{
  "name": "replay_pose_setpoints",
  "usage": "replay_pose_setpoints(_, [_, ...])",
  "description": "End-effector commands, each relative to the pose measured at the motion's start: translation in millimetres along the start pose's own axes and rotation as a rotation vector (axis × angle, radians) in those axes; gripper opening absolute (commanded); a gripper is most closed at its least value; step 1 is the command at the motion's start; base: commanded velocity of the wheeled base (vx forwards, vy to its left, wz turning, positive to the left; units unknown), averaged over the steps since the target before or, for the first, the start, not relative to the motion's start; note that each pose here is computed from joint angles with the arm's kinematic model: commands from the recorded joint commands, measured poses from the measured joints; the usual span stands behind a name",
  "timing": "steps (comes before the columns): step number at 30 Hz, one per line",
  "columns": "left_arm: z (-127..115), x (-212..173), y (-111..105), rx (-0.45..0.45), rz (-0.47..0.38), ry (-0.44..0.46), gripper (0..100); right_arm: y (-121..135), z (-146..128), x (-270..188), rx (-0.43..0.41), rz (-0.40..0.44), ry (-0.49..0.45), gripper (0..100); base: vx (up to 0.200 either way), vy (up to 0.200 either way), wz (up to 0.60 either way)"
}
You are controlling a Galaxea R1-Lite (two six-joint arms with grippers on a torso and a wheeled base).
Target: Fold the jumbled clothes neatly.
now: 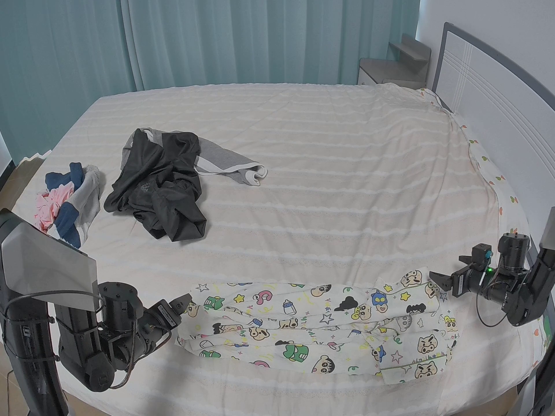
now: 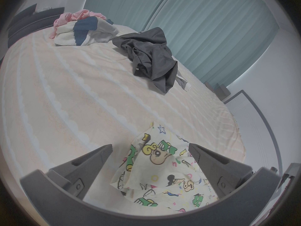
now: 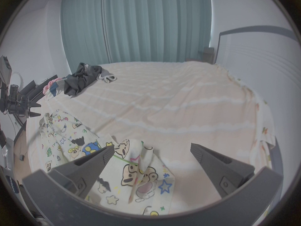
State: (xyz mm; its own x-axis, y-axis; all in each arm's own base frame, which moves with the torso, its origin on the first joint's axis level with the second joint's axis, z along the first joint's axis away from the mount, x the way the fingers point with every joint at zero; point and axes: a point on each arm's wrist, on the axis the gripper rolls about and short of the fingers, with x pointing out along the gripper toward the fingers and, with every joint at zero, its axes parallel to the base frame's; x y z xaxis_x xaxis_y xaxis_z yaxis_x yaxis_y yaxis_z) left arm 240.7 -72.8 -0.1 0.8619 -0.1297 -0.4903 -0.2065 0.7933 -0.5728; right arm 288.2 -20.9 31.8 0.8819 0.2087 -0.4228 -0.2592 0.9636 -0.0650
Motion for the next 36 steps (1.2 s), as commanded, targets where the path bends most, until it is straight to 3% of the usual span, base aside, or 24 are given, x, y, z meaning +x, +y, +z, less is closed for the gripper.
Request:
replay_pose_setpoints(1, [11.2, -11.8, -10.7, -0.031, -0.085, -0.027, 100, 14.3, 33.1, -80.4, -0.047, -0.135, -0.188, 100, 0.000, 0.000, 0.00])
replay_pose_setpoints(4, [10.7, -10.6, -12.7, -0.010, -0.094, -0.028, 100, 17.0, 41.9, -102.3, -0.056, -0.196, -0.249, 100, 0.000, 0.000, 0.00])
replay_pose_setpoints(5, [10.9, -7.6, -13.6, 0.002, -0.098, -0.030, 100, 16.5, 44.2, -122.8, -0.055, -0.256, -0.287, 100, 0.000, 0.000, 0.00])
replay_pose_setpoints(10, [12.8, 12.0, -16.0, 0.008, -0.089, -0.027, 100, 17.8, 35.9, -160.9, -0.029, -0.348, -0.336, 100, 0.000, 0.000, 0.00])
replay_pose_setpoints(17, [25.4, 38.5, -28.3, -0.025, -0.001, 0.110, 100, 22.1, 42.7, -176.9, 0.101, -0.334, -0.440, 100, 0.000, 0.000, 0.00])
replay_pose_setpoints(19, [29.1, 46.7, -33.1, -0.066, 0.027, 0.262, 100, 22.1, 43.7, -178.1, 0.104, -0.337, -0.449, 100, 0.000, 0.000, 0.00])
replay_pose_setpoints(20, [32.6, 50.6, -34.9, -0.083, 0.033, 0.280, 100, 22.2, 44.7, -178.9, 0.101, -0.336, -0.458, 100, 0.000, 0.000, 0.00])
replay_pose_setpoints(25, [50.1, 72.0, -43.7, -0.205, 0.084, 0.296, 100, 25.5, 47.4, -185.9, 0.088, -0.330, -0.491, 100, 0.000, 0.000, 0.00])
replay_pose_setpoints(36, [51.8, 77.5, -43.2, -0.220, 0.078, 0.290, 100, 27.4, 43.3, -183.2, 0.088, -0.316, -0.465, 100, 0.000, 0.000, 0.00])
